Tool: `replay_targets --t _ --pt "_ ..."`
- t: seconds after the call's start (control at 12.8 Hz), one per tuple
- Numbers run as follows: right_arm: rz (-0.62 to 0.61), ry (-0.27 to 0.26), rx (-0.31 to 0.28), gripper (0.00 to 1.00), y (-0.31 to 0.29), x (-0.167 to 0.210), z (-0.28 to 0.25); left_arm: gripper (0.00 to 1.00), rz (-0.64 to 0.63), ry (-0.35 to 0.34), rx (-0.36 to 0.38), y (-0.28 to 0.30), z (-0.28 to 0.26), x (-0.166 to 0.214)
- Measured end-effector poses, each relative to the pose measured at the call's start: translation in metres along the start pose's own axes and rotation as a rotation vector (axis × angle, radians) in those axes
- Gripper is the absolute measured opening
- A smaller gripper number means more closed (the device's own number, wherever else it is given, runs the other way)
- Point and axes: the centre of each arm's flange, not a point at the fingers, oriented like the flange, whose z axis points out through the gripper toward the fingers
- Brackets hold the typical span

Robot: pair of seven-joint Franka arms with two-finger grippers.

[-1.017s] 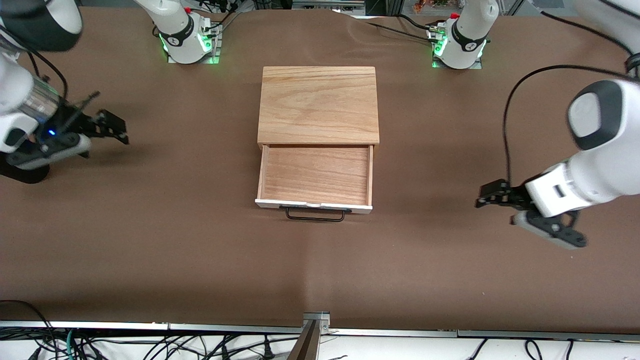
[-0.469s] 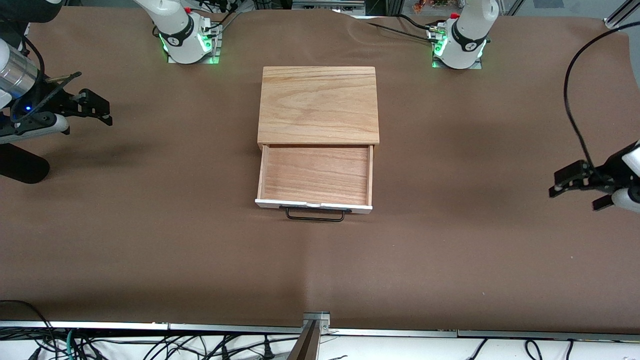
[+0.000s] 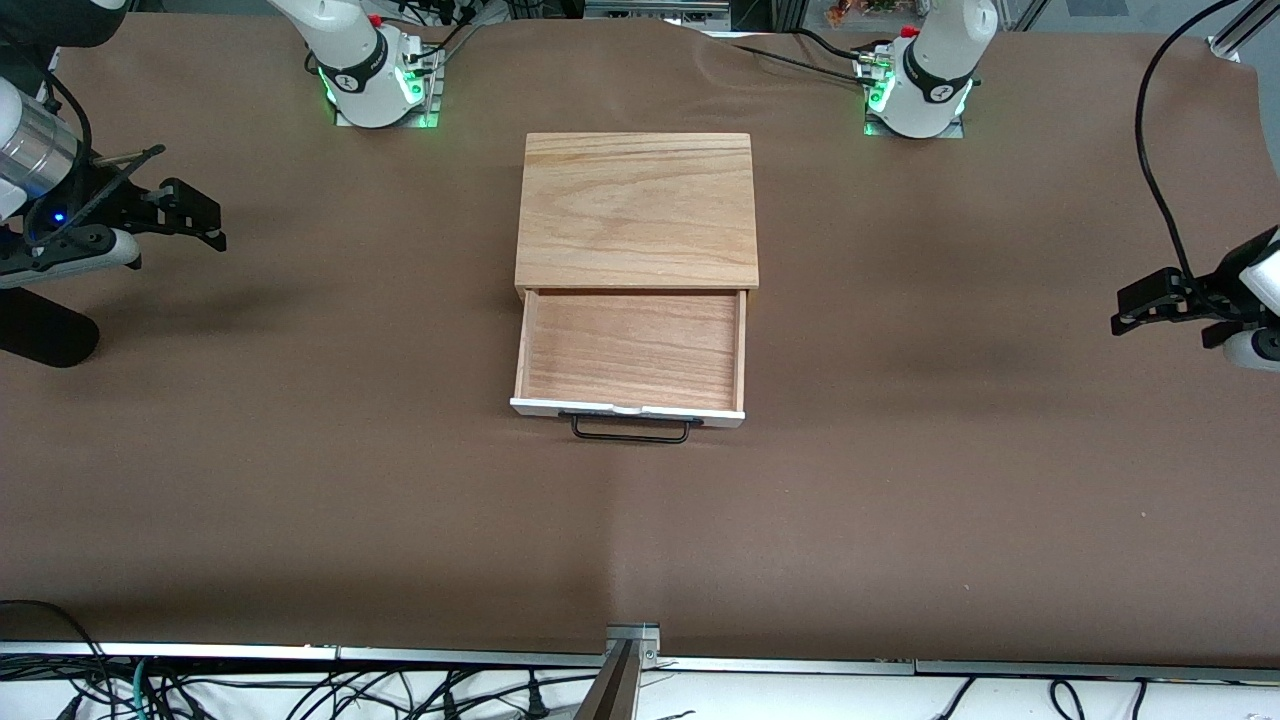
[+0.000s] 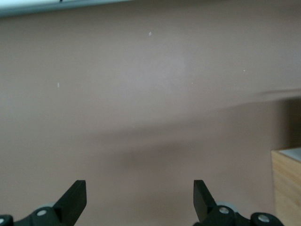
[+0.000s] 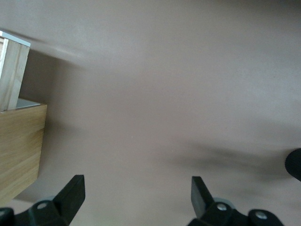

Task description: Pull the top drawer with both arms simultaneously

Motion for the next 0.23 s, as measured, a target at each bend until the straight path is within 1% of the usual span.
replay_targets --t 0.16,0.23 --pt "0.0 0.0 0.0 1.0 -0.0001 0.0 0.0 1.0 -0.074 -0.039 -0.006 0.0089 0.0039 -0.0083" --pt "0.0 0.0 0.0 1.0 -0.0001 0.0 0.0 1.0 -0.087 -0.049 -0.009 0.0125 0.0059 -0.0095"
